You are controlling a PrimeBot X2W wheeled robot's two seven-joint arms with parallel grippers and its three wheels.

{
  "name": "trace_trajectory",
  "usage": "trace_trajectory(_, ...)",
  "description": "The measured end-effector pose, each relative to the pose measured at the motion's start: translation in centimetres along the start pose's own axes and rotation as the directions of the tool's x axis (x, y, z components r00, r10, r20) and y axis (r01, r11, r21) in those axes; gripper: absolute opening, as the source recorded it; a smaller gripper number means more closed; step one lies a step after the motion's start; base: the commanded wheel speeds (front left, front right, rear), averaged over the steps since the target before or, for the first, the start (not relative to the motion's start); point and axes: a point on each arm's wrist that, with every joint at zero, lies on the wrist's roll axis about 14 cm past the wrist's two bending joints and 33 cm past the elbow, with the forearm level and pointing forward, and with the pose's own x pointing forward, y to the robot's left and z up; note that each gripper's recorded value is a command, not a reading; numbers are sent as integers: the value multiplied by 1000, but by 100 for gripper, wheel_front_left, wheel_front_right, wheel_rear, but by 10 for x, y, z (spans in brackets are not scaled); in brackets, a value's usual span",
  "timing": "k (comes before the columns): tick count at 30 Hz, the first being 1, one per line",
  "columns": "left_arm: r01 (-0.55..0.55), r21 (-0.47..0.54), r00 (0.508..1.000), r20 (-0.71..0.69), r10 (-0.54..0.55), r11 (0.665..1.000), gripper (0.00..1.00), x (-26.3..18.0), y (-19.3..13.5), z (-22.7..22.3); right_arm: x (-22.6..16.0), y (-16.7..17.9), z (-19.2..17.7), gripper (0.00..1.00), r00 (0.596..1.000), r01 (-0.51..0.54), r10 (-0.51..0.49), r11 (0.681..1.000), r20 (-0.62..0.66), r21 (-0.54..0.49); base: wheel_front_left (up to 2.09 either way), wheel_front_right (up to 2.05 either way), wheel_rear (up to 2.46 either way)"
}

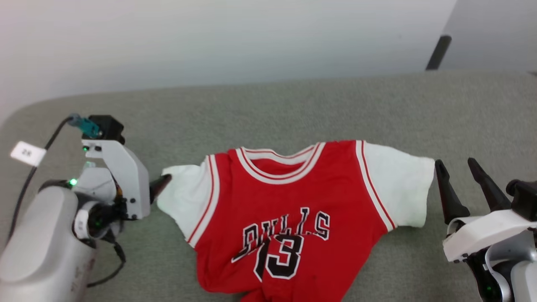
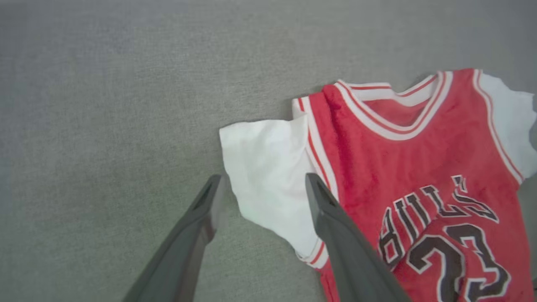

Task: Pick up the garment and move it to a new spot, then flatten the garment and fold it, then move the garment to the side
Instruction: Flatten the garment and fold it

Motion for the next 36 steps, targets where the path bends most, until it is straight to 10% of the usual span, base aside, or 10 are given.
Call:
trace_trajectory(24,-114,-16,861,-501,91,993,100,94,36,-78,11,-39,-53,100,984,109,-109,994,-143,-6,0,0,0)
trace_trajectory(25,-111,-15,857,-508,88,994,82,94,36,-78,12,-39,-53,100,984,106,-106,994,-144,-7,0,0,0)
trace_trajectory(26,-113,-42,857,-510,76,993,26,94,36,-79,13,-38,-53,100,984,103,-103,995,-147,-6,0,0,0)
trace_trajectory(27,-121,-72,855,-515,67,990,0,94,35,-80,13,-38,-54,100,983,101,-100,995,-154,-4,0,0,0)
trace_trajectory(36,-144,-63,854,-512,92,987,0,90,46,-78,26,-37,-61,100,960,70,-62,997,-273,21,0,0,0)
